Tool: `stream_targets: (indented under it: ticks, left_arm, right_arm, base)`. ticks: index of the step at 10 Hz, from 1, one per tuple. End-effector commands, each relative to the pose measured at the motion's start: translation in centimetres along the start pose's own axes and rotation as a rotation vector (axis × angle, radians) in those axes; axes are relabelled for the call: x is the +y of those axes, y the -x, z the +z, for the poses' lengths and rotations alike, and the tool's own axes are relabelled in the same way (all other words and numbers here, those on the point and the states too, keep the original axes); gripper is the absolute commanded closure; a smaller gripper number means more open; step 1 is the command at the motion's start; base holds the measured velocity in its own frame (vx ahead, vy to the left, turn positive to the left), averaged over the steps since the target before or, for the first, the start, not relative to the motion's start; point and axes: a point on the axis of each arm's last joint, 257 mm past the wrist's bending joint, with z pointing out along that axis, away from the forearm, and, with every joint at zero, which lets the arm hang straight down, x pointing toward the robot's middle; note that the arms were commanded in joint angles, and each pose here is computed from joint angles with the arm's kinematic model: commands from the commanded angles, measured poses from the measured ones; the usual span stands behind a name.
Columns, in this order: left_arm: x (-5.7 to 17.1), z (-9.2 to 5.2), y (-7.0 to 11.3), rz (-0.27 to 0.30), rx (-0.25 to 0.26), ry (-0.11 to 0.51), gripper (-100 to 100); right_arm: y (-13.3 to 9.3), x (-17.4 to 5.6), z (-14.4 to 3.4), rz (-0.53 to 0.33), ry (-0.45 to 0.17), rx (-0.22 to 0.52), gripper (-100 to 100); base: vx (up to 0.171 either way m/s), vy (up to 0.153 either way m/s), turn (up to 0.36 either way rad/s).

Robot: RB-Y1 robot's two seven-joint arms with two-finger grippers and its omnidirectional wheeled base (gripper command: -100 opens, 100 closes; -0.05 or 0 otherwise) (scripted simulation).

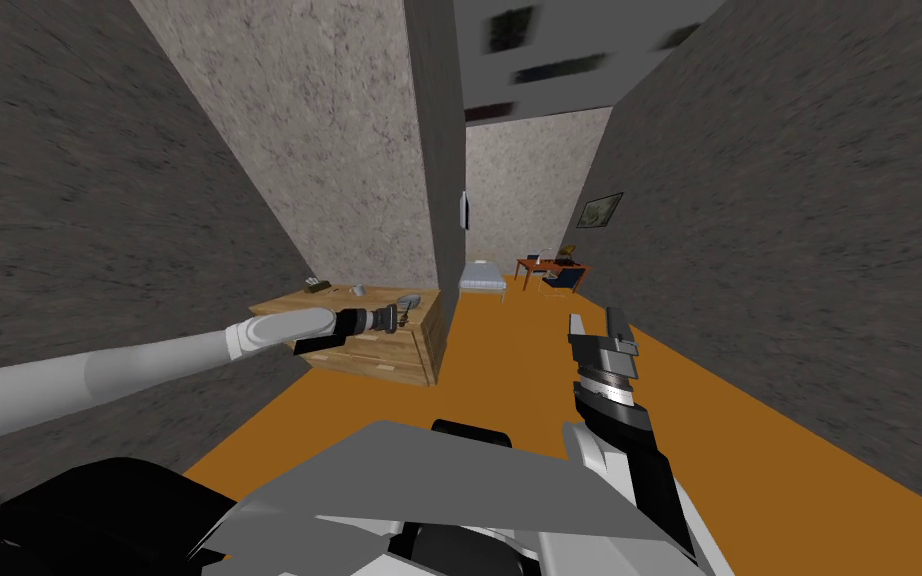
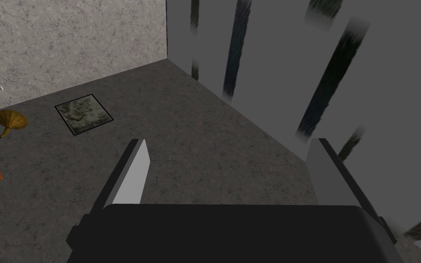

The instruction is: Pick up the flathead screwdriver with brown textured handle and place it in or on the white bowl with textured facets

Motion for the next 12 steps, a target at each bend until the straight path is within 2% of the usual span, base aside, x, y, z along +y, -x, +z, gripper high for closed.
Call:
stream_targets:
  ticks: [1, 2, 3, 4, 5, 6, 7, 8, 9, 11, 12]
  left_arm:
    - [-0.1, -0.2, -0.1, 0.07, 0.022, -0.036, 100]
    - [0.0, -0.2, -0.2, 0.078, 0.026, -0.04, 100]
    - [-0.7, -0.4, -0.3, 0.161, 0.045, -0.083, 100]
    - [-0.5, -0.5, -0.4, 0.181, 0.056, -0.094, 100]
    - [-1.1, -0.7, -0.6, 0.254, 0.072, -0.133, 100]
    - [-0.9, -0.9, -0.7, 0.279, 0.086, -0.147, 100]
    - [-1.5, -1.1, -1.1, 0.347, 0.101, -0.185, 100]
    - [-1.3, -1.3, -1.2, 0.369, 0.114, -0.198, 100]
    - [-1.8, -1.6, -1.6, 0.432, 0.132, -0.239, 100]
    - [-1.4, -1.9, -1.8, 0.473, 0.152, -0.258, 100]
    - [-1.7, -2.4, -2.4, 0.543, 0.176, -0.304, 100]
  right_arm:
    - [0.0, 0.0, 0.0, 0.0, 0.0, 0.0, 0]
    - [0.0, 0.0, 0.0, 0.0, 0.0, 0.0, 0]
    - [0.0, 0.0, 0.0, 0.0, 0.0, 0.0, 0]
    - [0.0, 0.0, 0.0, 0.0, 0.0, 0.0, 0]
    - [0.0, 0.0, 0.0, 0.0, 0.0, 0.0, 0]
    - [0.0, 0.0, 0.0, 0.0, 0.0, 0.0, 0]
    - [0.0, 0.0, 0.0, 0.0, 0.0, 0.0, 0]
    - [0.0, 0.0, 0.0, 0.0, 0.0, 0.0, 0]
    - [0.0, 0.0, 0.0, 0.0, 0.0, 0.0, 0]
    - [0.0, 0.0, 0.0, 0.0, 0.0, 0.0, 0]
    - [0.0, 0.0, 0.0, 0.0, 0.0, 0.0, 0]
  base:
    - [0.025, -0.036, -0.011]
    - [0.014, -0.014, -0.001]
    - [0.029, -0.019, -0.026]
    - [0.034, -0.023, -0.014]
    - [0.046, -0.027, -0.03]
    - [0.04, -0.02, -0.02]
    - [0.061, -0.021, -0.037]
    - [0.064, -0.015, -0.019]
    - [0.072, -0.006, -0.033]
    - [0.043, 0.003, -0.015]
    - [0.061, 0.015, -0.042]
